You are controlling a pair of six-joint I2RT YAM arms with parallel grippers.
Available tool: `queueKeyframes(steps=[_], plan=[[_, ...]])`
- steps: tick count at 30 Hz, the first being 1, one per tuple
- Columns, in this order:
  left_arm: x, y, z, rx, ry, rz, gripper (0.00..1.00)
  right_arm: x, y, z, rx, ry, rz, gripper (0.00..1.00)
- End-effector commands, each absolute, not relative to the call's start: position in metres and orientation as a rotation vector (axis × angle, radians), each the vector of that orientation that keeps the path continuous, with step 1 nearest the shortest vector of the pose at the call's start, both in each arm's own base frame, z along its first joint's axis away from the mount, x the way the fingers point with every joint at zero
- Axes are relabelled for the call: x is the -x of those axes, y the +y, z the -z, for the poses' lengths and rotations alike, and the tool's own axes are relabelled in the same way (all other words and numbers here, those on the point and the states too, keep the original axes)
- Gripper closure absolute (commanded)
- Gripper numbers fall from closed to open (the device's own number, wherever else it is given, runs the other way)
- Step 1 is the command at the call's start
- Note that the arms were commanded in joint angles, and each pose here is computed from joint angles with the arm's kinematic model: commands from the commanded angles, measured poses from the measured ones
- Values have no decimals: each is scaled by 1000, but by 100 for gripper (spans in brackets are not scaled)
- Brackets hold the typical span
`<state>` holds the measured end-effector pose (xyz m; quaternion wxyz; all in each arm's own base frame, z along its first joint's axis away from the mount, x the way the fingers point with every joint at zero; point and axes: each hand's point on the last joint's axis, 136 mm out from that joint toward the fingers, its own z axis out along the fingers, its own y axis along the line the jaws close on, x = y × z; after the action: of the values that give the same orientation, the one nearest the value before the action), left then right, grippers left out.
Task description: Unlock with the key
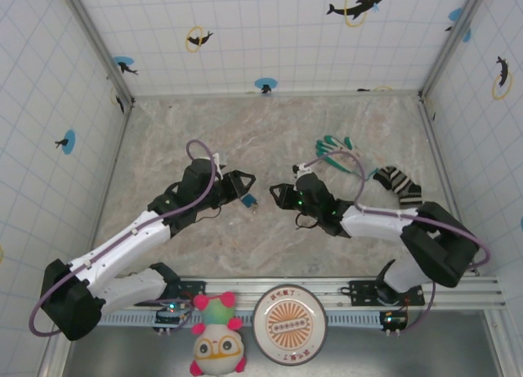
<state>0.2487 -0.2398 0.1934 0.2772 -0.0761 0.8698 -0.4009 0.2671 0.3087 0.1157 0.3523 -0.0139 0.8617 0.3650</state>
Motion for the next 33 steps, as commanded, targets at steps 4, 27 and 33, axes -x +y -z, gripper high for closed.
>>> queueKeyframes(steps=[4,27,33], plan=[[-248,-243,-185,213,2349,1099,44,-253,259,-116,4,2275,-727,62],[-233,-283,-139,85,2520,1112,43,-225,191,-75,-165,2523,-327,63],[-229,-286,-130,79,2547,1103,43,-223,200,-64,-162,2563,-296,58]])
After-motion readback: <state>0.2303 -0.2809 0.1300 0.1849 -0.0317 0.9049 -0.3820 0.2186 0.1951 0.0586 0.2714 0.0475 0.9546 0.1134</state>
